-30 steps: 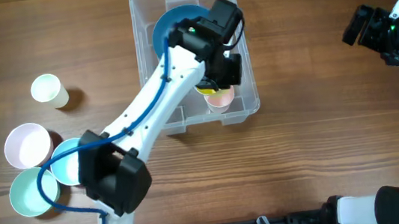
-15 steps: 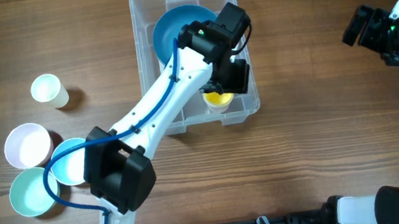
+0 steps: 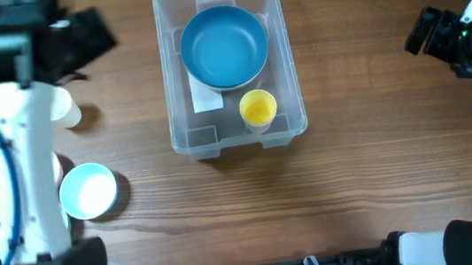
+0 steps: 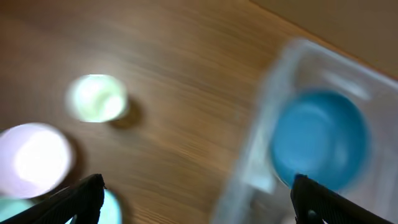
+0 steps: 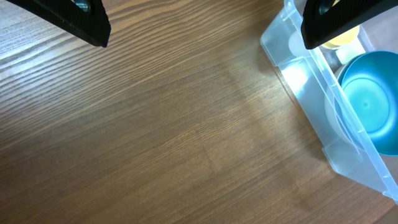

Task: Pack container
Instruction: 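Grasp the white cup with the left gripper, then carry the white cup into the bin beside the yellow cup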

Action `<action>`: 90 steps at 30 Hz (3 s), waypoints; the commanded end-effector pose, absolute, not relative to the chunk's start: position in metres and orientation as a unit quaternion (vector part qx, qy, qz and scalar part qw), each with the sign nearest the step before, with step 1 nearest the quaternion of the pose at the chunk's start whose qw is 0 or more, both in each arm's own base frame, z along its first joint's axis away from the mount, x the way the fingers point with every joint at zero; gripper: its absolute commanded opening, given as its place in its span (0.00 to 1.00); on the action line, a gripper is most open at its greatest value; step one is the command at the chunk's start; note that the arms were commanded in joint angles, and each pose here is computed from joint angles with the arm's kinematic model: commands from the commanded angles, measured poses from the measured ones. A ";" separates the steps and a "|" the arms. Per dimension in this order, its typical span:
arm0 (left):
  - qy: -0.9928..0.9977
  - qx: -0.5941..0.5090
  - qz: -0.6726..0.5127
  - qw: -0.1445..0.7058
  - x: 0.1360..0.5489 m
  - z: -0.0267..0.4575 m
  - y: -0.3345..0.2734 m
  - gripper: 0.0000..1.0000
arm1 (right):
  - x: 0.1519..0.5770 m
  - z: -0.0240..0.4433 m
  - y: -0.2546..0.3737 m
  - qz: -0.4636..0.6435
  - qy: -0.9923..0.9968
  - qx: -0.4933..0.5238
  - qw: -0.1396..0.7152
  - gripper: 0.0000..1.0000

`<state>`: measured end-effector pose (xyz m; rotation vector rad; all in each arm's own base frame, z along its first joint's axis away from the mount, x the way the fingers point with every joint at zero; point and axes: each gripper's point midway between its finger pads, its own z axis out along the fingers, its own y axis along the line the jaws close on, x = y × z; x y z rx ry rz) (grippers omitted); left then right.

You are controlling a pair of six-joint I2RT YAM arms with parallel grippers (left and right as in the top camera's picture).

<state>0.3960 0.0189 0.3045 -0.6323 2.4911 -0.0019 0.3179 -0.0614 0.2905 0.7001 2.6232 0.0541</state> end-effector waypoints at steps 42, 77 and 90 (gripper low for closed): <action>0.968 -0.159 -0.051 0.185 0.416 0.241 -0.027 0.04 | 0.315 0.292 -0.058 0.024 0.946 0.243 0.214 1.00; 0.979 0.137 -0.092 0.119 0.334 0.185 -0.297 0.57 | 0.313 0.291 -0.057 0.024 0.948 0.239 0.210 1.00; 0.948 -0.264 -0.002 0.175 0.350 0.279 0.010 0.82 | 0.314 0.292 -0.057 0.024 0.947 0.239 0.212 1.00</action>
